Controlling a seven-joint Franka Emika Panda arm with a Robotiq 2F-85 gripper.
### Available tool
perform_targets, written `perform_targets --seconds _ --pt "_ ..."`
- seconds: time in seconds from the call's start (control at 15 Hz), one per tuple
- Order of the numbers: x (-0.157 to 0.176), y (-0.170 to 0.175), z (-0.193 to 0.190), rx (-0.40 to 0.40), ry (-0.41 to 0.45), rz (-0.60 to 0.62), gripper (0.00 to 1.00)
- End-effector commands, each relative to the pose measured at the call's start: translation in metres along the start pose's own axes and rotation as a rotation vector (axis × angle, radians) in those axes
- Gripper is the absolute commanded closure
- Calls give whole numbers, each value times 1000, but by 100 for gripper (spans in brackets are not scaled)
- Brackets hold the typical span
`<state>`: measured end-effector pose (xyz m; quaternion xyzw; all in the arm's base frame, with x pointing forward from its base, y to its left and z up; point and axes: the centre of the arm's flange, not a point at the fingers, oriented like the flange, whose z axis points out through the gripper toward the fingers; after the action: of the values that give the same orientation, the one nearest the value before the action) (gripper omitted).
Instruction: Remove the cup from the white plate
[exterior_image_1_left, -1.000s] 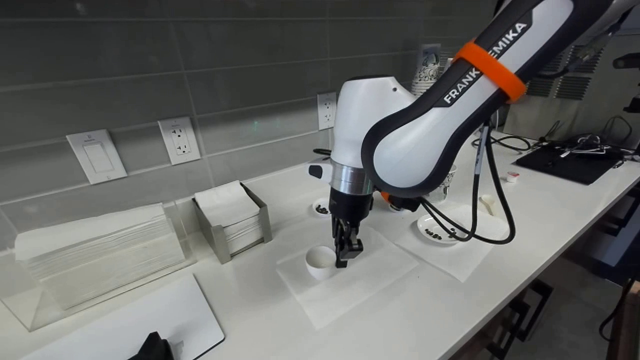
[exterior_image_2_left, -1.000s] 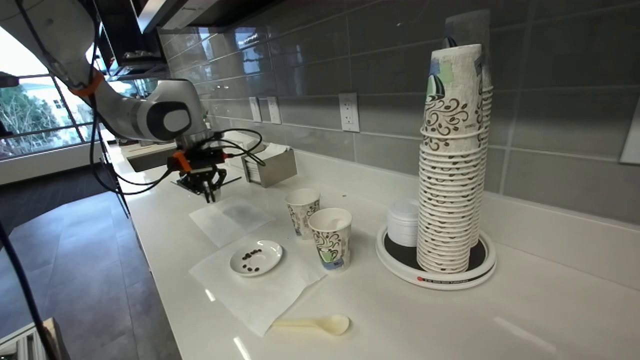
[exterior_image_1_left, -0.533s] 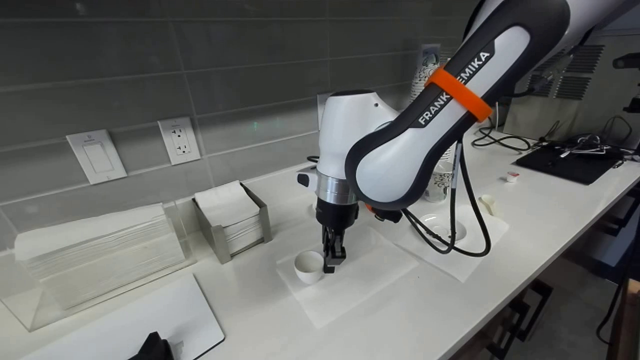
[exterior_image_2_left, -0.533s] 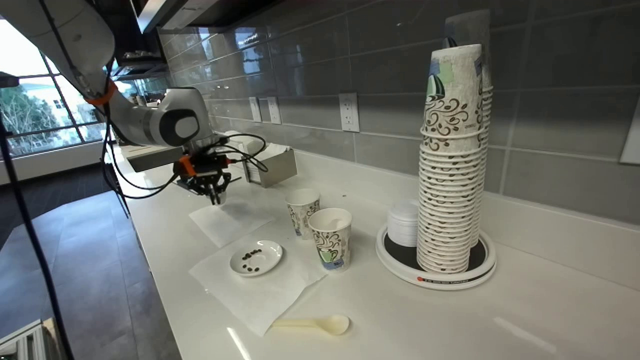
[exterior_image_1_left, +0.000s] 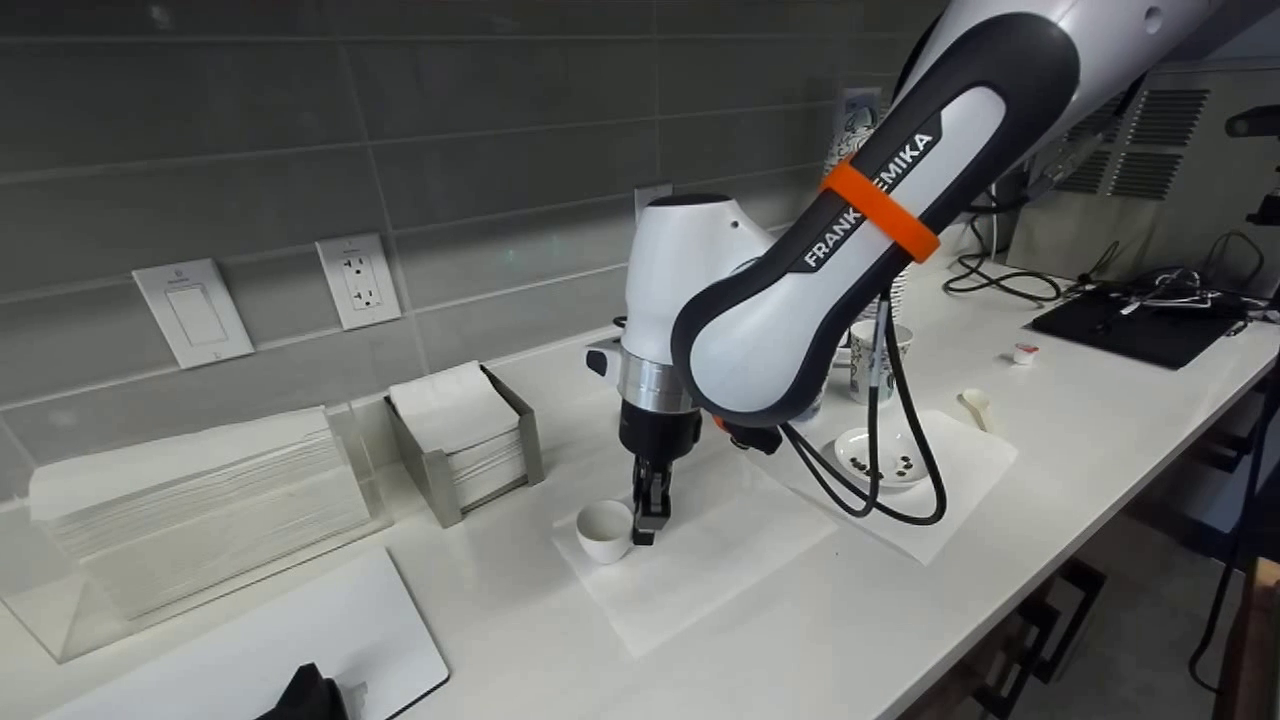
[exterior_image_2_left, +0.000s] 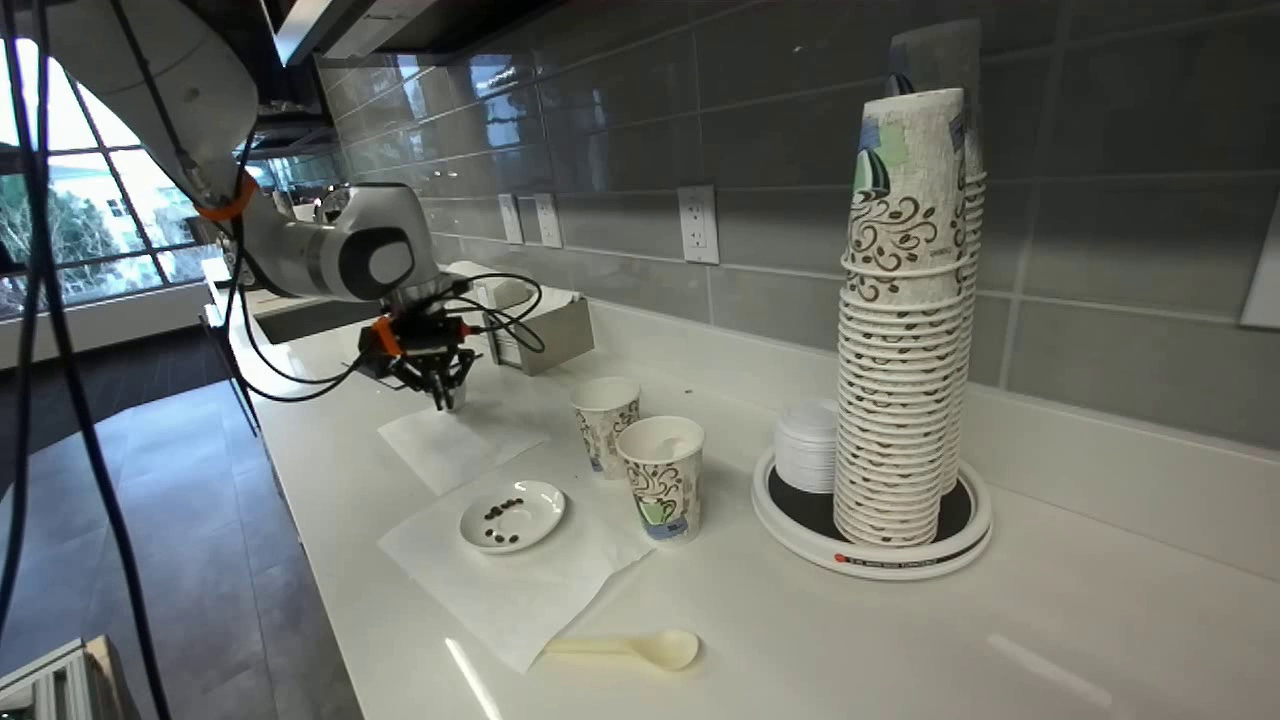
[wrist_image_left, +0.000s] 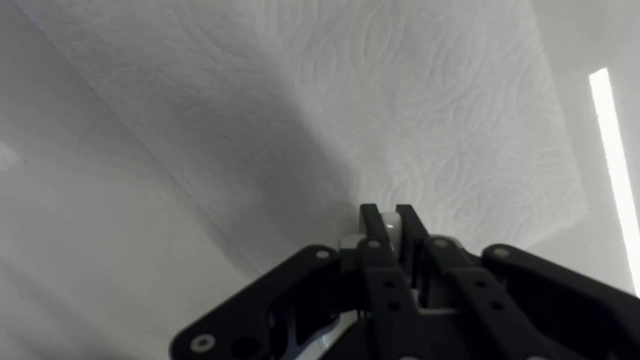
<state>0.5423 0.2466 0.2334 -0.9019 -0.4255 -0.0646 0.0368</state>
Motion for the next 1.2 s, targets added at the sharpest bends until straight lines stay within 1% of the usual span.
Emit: perform_targets --seconds 0.0,0.13,0.2,0.33,0.6,0.73,0.8,0.87,0.93,1.07,1.13 --pt "12 5 8 -13 8 9 97" --pt "13 6 8 -15 7 -4 97" --pt "13 6 7 -19 8 -8 67" --pt "12 7 5 -30 -1 -13 56" --pt "8 8 -6 -54 -40 -11 28" --pt "0 10 -21 -45 -72 -1 15" --pt "-4 11 -27 -41 -84 4 7" --pt "-9 13 -37 -37 -94 14 2" --pt "-15 13 -50 -26 -96 24 0" --pt "-29 14 -78 15 -89 78 0" --pt "-39 15 -93 46 -82 134 0"
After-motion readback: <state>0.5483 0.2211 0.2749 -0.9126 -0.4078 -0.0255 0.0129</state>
